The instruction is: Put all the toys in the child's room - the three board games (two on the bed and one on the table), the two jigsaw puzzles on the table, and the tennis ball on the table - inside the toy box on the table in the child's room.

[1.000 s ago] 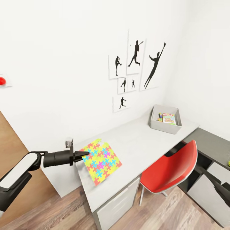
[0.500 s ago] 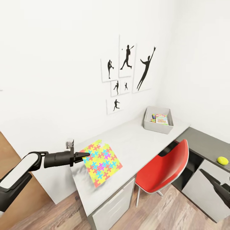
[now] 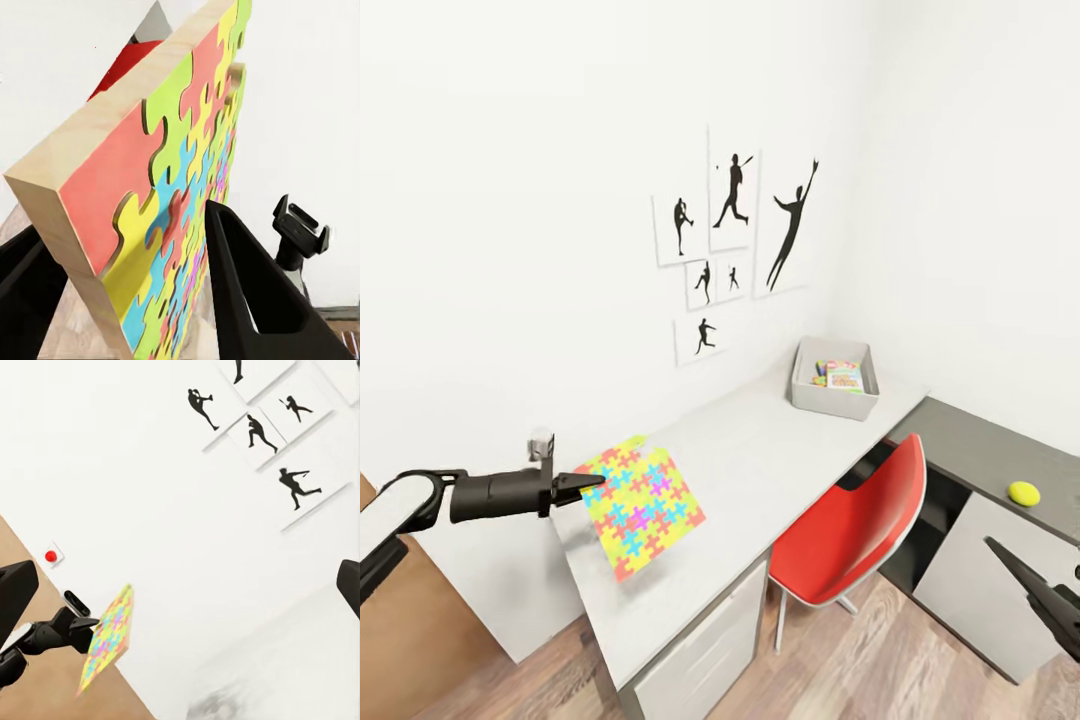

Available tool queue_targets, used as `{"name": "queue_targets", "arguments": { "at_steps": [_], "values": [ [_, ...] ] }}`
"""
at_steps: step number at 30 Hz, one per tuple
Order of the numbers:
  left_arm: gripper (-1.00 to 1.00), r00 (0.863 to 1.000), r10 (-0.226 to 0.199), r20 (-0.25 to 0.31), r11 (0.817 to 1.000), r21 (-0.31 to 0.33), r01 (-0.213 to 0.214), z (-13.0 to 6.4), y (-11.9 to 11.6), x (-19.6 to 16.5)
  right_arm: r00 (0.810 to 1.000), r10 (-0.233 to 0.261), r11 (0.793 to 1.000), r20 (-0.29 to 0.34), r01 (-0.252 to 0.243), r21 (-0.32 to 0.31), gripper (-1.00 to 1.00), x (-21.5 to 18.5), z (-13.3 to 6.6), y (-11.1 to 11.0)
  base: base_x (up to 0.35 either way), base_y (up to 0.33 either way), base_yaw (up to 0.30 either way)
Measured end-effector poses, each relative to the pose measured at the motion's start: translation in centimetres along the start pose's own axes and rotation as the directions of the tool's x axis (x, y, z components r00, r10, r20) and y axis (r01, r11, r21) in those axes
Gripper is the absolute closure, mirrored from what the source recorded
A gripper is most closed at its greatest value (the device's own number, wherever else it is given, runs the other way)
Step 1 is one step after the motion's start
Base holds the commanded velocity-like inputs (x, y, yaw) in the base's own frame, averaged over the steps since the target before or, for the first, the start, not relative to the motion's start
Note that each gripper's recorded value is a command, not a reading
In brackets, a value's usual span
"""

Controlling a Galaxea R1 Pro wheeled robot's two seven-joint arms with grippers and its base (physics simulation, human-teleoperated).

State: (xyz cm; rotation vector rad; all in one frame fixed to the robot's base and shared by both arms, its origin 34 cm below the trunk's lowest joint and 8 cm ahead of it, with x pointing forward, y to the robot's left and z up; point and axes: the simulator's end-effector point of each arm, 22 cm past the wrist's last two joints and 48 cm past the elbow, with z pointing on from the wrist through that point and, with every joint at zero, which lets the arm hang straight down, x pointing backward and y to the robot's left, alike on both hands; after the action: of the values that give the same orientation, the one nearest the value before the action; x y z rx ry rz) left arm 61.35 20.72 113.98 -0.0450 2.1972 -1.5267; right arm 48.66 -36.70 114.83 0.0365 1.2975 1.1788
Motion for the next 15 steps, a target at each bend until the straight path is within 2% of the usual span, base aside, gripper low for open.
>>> {"name": "queue_targets", "arguments": {
  "at_steps": [2,4,15],
  "values": [
    [1.00,1.000,0.007,0.007,1.000,-0.010,-0.007,-1.3,0.1,-0.4,1.000,-0.002,1.000,0.001,0.002,-0.001,-1.00,-0.1,0.0,0.1,0.000,0.000,-0.138],
    [1.00,1.000,0.012,0.009,1.000,0.009,-0.012,-1.7,-0.5,-0.5,1.000,-0.003,1.000,0.001,0.003,-0.002,-1.00,-0.1,0.0,0.1,0.000,0.000,-0.138],
    [1.00,1.000,0.028,0.014,0.998,0.049,-0.029,-2.0,-2.1,-0.5,1.000,-0.013,1.000,0.008,0.013,-0.012,-1.00,-0.4,0.1,0.7,0.000,0.000,-0.138]
  ]
}}
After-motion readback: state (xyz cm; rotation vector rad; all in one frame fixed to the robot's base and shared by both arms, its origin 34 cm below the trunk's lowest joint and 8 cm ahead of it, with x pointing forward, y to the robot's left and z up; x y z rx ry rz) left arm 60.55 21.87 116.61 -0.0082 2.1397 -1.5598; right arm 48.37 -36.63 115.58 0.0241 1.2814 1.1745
